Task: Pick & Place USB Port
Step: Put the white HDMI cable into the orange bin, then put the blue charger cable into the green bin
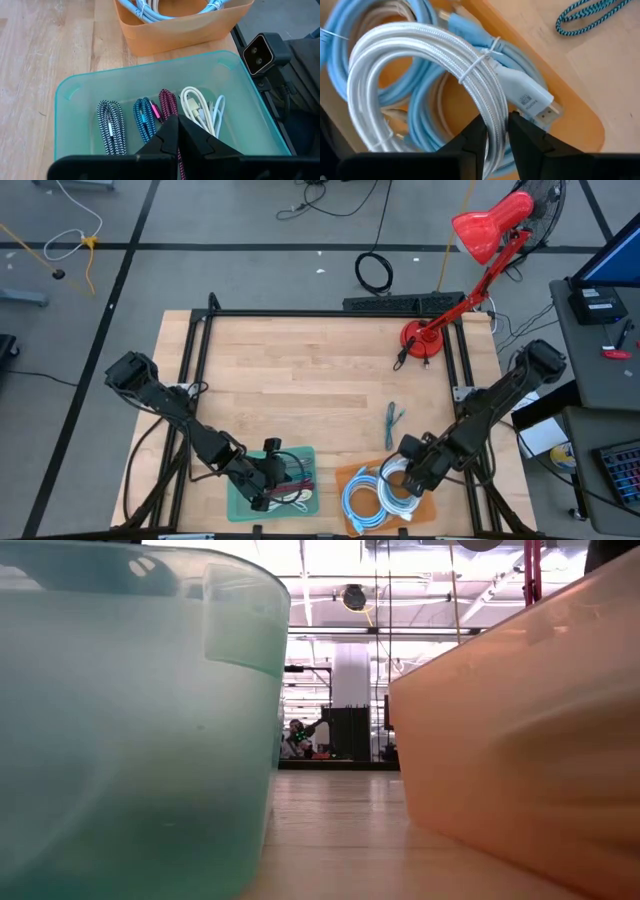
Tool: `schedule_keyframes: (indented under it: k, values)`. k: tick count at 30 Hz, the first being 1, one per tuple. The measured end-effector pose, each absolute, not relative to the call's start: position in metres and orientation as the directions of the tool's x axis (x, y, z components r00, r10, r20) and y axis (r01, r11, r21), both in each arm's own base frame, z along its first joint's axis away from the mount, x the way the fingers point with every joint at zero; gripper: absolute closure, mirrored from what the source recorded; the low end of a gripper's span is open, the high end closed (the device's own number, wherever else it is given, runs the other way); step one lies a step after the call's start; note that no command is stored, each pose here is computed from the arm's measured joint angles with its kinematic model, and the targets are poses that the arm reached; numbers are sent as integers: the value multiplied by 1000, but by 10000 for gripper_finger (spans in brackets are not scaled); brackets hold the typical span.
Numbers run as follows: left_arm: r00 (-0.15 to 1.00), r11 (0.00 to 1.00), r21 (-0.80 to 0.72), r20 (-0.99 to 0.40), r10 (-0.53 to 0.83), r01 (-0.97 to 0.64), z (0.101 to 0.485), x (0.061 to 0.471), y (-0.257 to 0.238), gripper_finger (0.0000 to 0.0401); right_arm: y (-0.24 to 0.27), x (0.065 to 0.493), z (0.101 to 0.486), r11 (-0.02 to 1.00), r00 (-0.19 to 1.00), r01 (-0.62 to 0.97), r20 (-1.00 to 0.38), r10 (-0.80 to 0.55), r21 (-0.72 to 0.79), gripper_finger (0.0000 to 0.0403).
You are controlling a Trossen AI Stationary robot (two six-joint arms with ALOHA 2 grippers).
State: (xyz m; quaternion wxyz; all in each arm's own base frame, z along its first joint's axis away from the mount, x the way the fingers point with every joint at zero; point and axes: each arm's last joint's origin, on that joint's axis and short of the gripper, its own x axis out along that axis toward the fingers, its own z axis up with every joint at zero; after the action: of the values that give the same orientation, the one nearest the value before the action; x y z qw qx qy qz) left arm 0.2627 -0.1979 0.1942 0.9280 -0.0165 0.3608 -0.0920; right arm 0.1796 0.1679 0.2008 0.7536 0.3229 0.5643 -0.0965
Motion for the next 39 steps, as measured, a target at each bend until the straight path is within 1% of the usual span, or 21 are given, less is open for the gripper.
schedule_keyframes:
  k: [4,7,15,28,34,36,39]
  values:
    - [723,983,-97,-667,-183,159,194,263,-198,394,166,178,206,770,371,504,-903,217,392,329]
    - [723,982,-98,-666,-183,159,194,263,-198,394,164,177,205,765,357,522,-912,204,376,328]
    - [722,982,-97,-666,-185,162,194,262,-199,394,159,169,201,742,232,602,-954,190,294,328]
    - [722,982,-97,-667,-185,162,194,262,-199,394,158,167,206,743,249,589,-946,208,319,328]
    - [722,982,-97,-667,-185,162,194,262,-199,394,152,162,222,738,306,553,-918,252,387,328]
    - [722,982,-96,-667,-185,163,194,262,-199,394,147,160,230,745,361,520,-898,251,417,328]
    - [722,982,-94,-666,-185,164,194,262,-199,394,133,159,245,776,494,455,-849,189,438,328]
